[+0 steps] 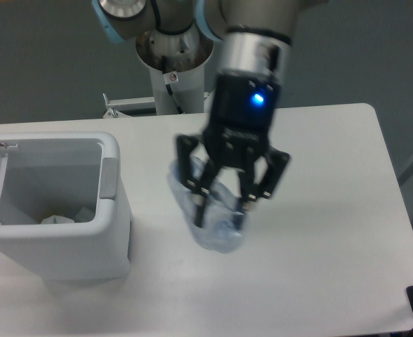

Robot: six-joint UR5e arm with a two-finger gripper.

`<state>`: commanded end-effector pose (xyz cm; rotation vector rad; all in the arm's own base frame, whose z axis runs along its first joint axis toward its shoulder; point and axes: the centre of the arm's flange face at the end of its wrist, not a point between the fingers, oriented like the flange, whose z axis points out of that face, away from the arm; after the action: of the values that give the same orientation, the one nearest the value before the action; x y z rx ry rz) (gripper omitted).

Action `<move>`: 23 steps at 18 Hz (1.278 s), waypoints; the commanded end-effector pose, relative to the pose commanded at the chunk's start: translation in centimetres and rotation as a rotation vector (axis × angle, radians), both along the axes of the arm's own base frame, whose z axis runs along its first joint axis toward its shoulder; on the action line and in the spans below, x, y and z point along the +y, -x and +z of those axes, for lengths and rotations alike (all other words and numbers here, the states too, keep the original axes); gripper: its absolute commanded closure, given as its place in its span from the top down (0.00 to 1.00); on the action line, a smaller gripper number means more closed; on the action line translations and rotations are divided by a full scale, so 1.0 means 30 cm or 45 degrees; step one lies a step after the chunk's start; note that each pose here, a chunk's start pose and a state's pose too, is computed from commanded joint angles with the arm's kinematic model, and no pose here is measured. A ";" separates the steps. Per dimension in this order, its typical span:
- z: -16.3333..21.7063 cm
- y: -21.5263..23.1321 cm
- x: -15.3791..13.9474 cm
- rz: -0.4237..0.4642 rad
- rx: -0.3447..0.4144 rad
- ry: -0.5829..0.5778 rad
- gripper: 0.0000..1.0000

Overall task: Place the trash in the trash can
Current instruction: 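Lift the bottle and carry it over the trash bin, then open the gripper to release the bottle into the bin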

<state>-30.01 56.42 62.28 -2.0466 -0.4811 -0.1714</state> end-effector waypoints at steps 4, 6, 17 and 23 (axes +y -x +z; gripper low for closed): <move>-0.013 -0.173 0.064 -0.102 -0.008 0.009 0.51; -0.040 -0.250 0.097 -0.148 -0.029 0.023 0.52; -0.186 -0.414 0.165 -0.268 -0.071 0.108 1.00; -0.187 -0.227 0.086 0.013 0.059 0.211 1.00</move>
<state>-23.21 59.01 56.67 -2.2042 -0.4905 -0.0804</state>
